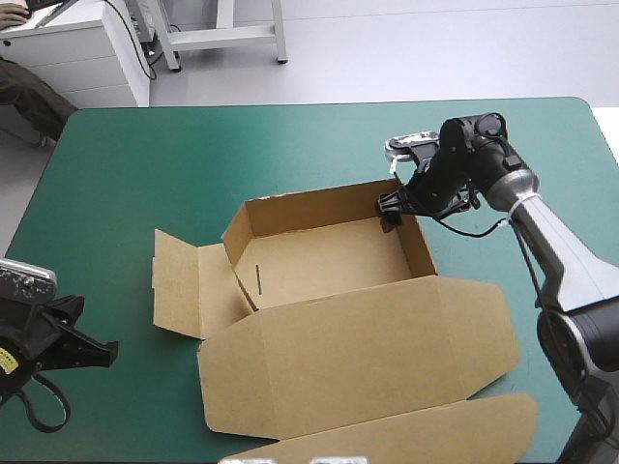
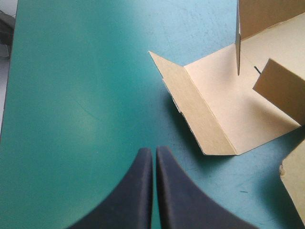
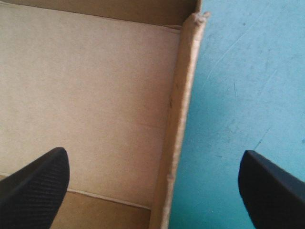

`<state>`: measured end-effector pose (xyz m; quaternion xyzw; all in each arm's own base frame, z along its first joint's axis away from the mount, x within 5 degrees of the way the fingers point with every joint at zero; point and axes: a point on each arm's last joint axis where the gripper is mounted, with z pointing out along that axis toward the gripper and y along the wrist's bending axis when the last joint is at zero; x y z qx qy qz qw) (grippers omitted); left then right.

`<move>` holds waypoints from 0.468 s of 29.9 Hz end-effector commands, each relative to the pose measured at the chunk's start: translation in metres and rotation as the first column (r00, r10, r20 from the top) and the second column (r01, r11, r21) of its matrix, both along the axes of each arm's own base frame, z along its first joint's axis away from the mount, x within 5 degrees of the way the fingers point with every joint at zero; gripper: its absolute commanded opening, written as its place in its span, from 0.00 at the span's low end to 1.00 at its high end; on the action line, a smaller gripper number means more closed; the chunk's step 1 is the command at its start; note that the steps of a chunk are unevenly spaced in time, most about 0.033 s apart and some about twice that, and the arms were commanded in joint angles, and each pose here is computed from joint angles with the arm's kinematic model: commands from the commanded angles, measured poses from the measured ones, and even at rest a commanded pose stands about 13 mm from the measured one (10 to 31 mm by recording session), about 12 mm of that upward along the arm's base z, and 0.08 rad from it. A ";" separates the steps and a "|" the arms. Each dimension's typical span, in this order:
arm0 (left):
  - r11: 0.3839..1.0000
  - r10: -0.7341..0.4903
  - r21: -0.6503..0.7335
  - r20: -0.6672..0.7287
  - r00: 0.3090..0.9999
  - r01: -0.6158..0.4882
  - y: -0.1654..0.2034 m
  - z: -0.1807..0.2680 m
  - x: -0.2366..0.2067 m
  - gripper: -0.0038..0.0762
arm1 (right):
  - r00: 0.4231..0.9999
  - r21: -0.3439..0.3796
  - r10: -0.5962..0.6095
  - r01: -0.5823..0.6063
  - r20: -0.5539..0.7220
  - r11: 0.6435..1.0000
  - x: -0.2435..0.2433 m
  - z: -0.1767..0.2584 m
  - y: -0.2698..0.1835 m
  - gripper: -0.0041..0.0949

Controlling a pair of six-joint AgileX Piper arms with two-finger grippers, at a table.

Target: Fold the box

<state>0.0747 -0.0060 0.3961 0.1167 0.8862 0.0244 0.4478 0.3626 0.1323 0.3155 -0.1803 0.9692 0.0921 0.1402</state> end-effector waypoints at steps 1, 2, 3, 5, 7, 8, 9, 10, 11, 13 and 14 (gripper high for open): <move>1.000 0.003 -0.014 0.069 0.998 -0.002 0.000 0.010 0.002 0.06 | 1.000 0.012 -0.001 0.001 0.020 1.000 -0.002 0.012 -0.001 0.86; 1.000 0.003 -0.014 0.069 0.998 -0.002 0.000 0.010 0.002 0.06 | 1.000 0.011 -0.001 0.001 0.017 1.000 -0.001 0.010 -0.001 0.84; 1.000 0.003 -0.014 0.069 0.998 -0.002 0.000 0.010 0.002 0.06 | 1.000 0.009 -0.001 0.001 0.009 1.000 0.000 0.007 -0.001 0.82; 1.000 0.003 -0.014 0.069 0.998 -0.002 0.000 0.010 0.002 0.06 | 1.000 0.004 0.006 -0.006 0.002 1.000 0.002 0.004 0.000 0.77; 1.000 0.003 -0.014 0.069 0.998 -0.002 0.000 0.010 0.002 0.06 | 1.000 -0.006 0.006 -0.006 -0.003 1.000 0.004 0.000 0.000 0.72; 1.000 0.003 -0.014 0.069 0.998 -0.002 0.000 0.010 0.002 0.06 | 1.000 -0.013 0.006 -0.006 -0.003 1.000 0.004 0.000 -0.001 0.69; 1.000 0.003 -0.014 0.069 0.998 -0.002 0.000 0.010 0.002 0.06 | 1.000 -0.025 0.006 -0.007 -0.007 1.000 0.006 -0.003 -0.001 0.65; 1.000 0.003 -0.014 0.069 0.998 -0.002 0.000 0.010 0.002 0.06 | 1.000 -0.031 0.005 -0.005 -0.008 0.999 0.006 -0.004 -0.001 0.62; 1.000 0.003 -0.014 0.069 0.998 -0.002 0.000 0.010 0.002 0.06 | 1.000 -0.037 0.005 -0.005 -0.010 0.999 0.007 -0.006 -0.001 0.59; 1.000 0.003 -0.014 0.069 0.998 -0.002 0.000 0.010 0.002 0.06 | 1.000 -0.046 0.005 -0.006 -0.010 0.999 0.008 -0.007 -0.002 0.53; 1.000 0.003 -0.014 0.069 0.998 -0.002 0.000 0.010 0.002 0.06 | 1.000 -0.046 0.005 -0.006 -0.011 0.999 0.008 -0.008 -0.002 0.49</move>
